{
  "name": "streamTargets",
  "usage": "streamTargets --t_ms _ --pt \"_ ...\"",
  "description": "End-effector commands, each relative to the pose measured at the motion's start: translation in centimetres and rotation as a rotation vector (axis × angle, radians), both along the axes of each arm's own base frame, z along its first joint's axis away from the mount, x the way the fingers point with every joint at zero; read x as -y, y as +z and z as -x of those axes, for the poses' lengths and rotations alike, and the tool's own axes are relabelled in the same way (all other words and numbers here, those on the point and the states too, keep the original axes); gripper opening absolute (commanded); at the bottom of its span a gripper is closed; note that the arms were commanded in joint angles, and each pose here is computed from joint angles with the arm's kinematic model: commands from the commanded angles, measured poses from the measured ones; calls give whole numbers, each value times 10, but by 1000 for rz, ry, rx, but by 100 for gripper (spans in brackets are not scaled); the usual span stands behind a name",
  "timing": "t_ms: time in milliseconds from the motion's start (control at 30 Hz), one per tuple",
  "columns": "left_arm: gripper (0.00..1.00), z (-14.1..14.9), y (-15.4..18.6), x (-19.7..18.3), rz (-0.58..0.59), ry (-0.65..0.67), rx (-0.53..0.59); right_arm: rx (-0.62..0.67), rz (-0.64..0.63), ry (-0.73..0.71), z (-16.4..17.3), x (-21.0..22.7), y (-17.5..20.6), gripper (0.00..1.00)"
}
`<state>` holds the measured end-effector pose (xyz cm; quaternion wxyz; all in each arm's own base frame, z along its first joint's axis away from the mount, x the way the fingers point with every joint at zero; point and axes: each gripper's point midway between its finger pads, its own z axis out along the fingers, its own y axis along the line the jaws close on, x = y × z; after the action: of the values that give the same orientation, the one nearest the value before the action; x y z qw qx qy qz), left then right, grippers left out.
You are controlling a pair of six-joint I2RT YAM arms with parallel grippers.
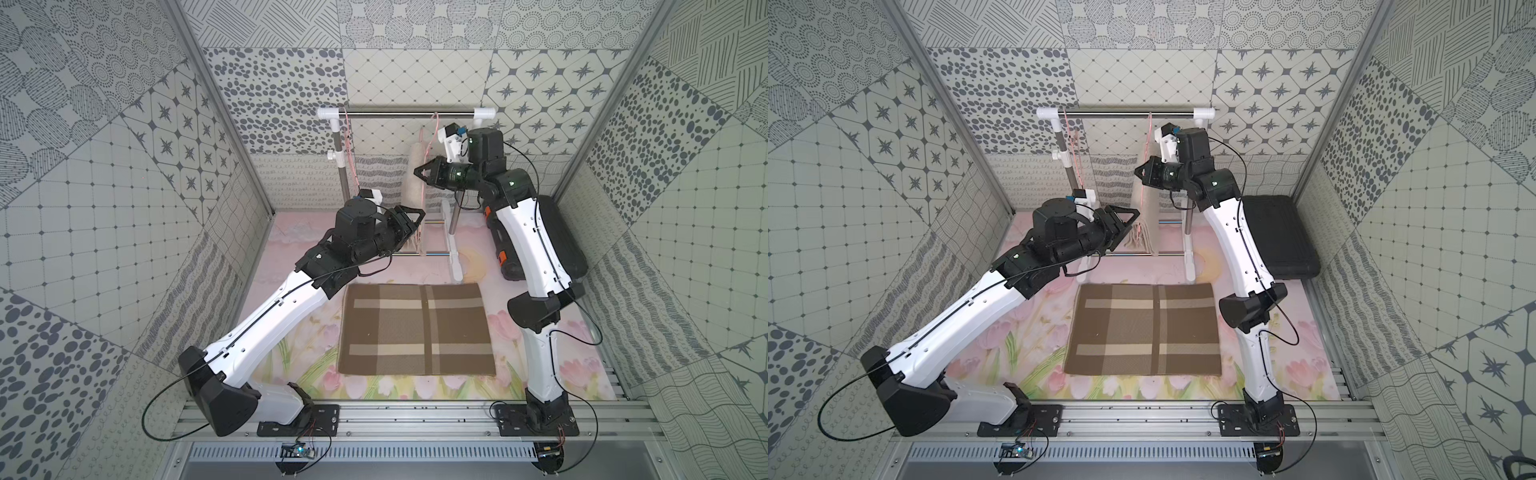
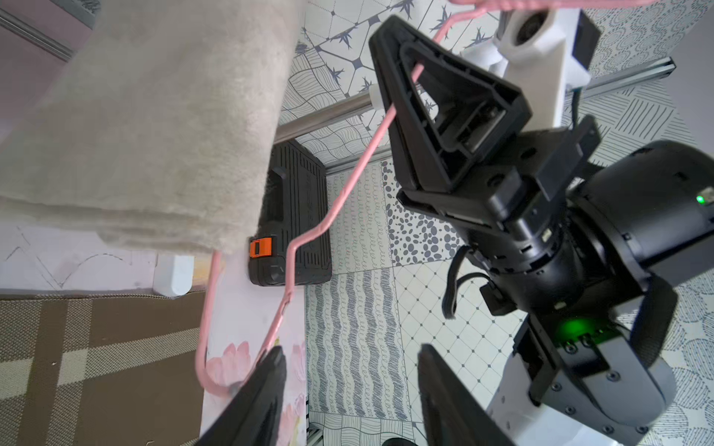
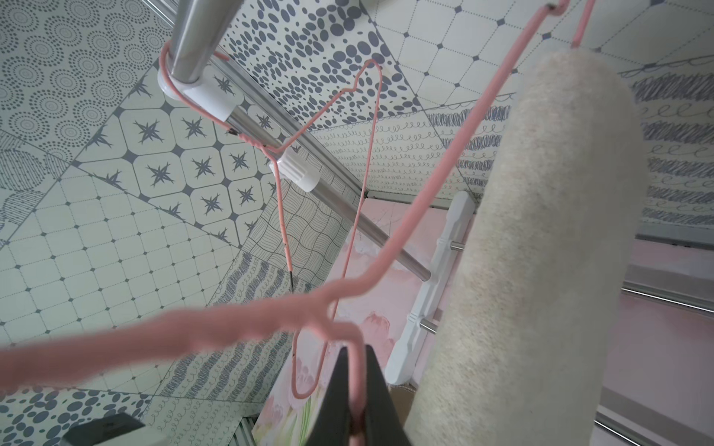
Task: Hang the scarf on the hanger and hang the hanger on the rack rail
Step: Place the hanger at the clothesline.
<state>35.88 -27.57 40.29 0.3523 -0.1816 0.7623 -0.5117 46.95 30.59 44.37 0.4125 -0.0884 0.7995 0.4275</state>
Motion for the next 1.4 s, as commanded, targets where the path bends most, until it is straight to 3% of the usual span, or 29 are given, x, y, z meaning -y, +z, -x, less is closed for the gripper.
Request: streamTargets --t_ms 0,300,767,933,967,1033,1133,1233,1367 --pt "57 -3 18 6 4 -25 81 154 -114 10 -3 6 53 0" --pt "57 -4 14 2 -15 -6 69 189 -236 -3 -35 6 61 0" --pt "57 -15 22 9 -7 1 59 25 -379 -45 -84 22 26 0" --pt "57 -19 27 13 -1 -3 60 -32 -351 -38 -77 21 11 0" --pt "57 -20 27 13 -1 -2 62 -36 -340 -31 -73 20 10 4" --pt "57 -19 29 12 -6 0 74 -16 -316 -22 -61 22 16 46" --pt "58 -18 32 7 -25 -4 98 23 -269 -26 -45 25 21 76" --pt "60 -18 33 -4 -27 4 108 52 -228 -33 -28 31 27 94" --pt "61 -15 38 -25 -53 20 132 103 -164 -39 1 42 35 97"
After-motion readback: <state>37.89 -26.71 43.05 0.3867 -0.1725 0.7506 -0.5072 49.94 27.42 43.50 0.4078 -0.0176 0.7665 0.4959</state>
